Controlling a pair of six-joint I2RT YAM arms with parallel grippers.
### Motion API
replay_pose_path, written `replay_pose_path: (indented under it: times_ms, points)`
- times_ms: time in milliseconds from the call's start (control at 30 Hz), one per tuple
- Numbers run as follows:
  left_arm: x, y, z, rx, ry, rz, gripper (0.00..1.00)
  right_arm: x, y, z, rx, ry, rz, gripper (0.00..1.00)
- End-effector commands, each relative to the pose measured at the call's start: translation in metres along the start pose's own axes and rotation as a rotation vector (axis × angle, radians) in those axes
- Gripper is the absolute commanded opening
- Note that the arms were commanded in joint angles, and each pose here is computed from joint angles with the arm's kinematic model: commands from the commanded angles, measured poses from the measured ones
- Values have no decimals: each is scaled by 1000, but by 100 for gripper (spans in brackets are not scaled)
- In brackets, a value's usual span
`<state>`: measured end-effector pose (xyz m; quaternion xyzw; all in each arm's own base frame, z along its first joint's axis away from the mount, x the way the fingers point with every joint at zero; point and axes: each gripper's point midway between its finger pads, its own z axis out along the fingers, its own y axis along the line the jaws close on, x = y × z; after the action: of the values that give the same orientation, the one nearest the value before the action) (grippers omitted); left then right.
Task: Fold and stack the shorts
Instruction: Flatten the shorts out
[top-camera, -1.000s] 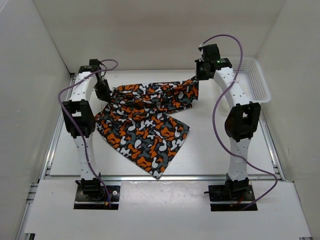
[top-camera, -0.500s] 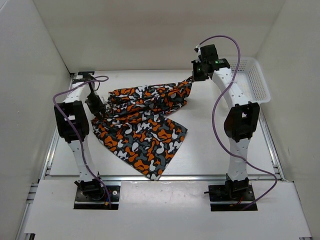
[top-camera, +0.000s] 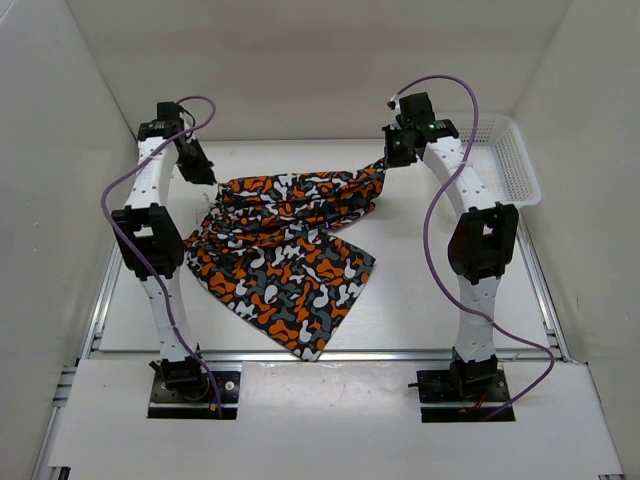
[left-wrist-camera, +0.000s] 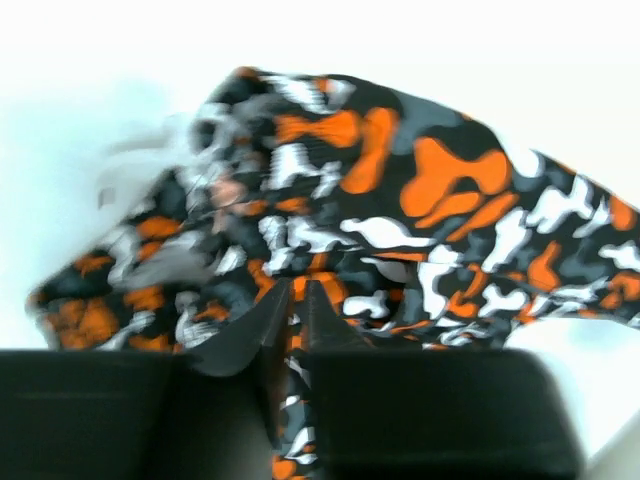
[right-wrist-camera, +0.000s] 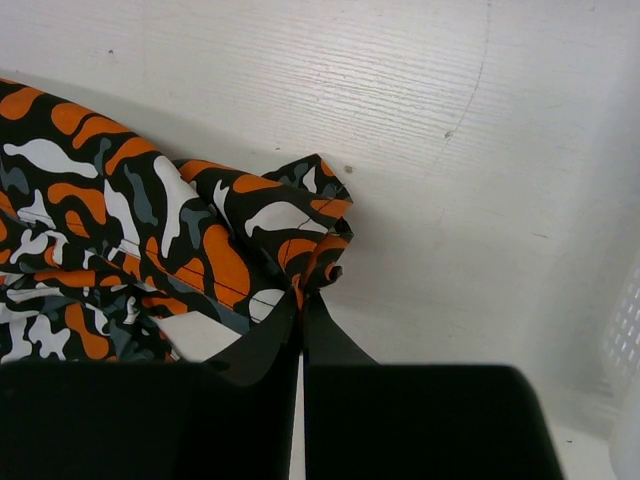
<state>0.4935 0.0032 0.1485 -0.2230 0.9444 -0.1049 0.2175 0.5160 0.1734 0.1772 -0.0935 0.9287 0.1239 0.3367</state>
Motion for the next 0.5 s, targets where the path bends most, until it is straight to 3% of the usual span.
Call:
replay_pose_path:
  times_ms: [0, 133, 167, 233, 467]
  points:
    - [19, -19, 30, 117, 123, 10, 24, -4, 3, -8, -7, -14, -17, 0]
    - [24, -28, 44, 172, 153, 71, 71, -4, 4, -12, -5, -14, -17, 0]
    - [28, -25, 51, 170, 159, 80, 77, -4, 4, -12, -5, -14, -17, 0]
    - [29, -26, 53, 184, 161, 94, 79, -8, 2, -14, 4, -26, -18, 0]
    - [31, -19, 83, 170, 172, 87, 66, -11, 1, -11, 13, -27, -18, 0]
